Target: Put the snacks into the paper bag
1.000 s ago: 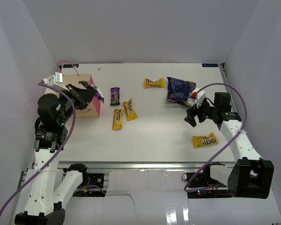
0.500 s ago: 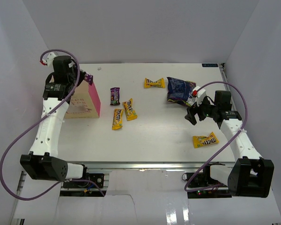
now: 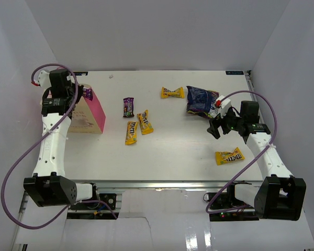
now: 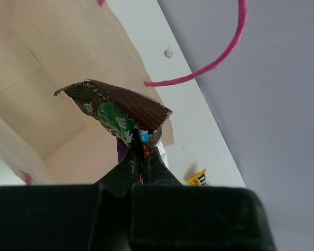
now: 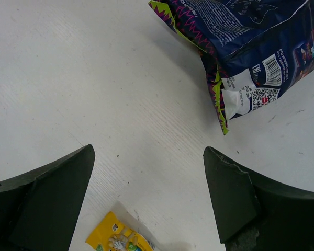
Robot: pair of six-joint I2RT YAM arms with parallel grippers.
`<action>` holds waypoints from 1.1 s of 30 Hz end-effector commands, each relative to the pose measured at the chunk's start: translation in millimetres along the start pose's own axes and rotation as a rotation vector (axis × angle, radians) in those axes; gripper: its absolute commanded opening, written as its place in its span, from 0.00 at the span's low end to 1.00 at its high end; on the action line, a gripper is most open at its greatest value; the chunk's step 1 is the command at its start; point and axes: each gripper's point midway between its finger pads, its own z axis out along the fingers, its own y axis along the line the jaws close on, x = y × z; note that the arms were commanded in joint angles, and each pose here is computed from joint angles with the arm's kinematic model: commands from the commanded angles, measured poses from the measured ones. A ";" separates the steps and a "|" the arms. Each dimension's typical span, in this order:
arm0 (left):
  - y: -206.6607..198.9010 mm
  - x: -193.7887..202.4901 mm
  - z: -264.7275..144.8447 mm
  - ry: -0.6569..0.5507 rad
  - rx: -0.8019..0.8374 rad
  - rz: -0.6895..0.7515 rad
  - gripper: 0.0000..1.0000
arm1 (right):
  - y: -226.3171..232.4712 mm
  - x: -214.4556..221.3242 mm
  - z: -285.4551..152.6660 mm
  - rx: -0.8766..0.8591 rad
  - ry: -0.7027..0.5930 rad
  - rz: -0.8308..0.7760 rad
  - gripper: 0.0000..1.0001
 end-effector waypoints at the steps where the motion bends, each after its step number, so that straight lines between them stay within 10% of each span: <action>1: -23.0 -14.6 -20.0 -0.017 0.123 -0.054 0.00 | -9.4 -19.3 -3.2 0.023 -0.052 -0.034 0.90; 27: 4.9 -57.0 -5.9 -0.171 0.000 0.081 0.02 | -8.1 -17.2 -2.7 0.021 -0.055 -0.042 0.90; 30: 5.5 -50.7 3.0 -0.137 0.003 0.088 0.31 | -7.7 -17.3 -3.0 0.021 -0.055 -0.039 0.90; 31: 1.7 -49.8 2.4 -0.125 0.021 0.100 0.60 | -8.1 -18.8 -3.6 0.023 -0.058 -0.039 0.90; 33: -12.9 -44.7 -2.6 -0.086 0.100 0.158 0.83 | -8.0 -20.2 -3.9 0.025 -0.060 -0.015 0.90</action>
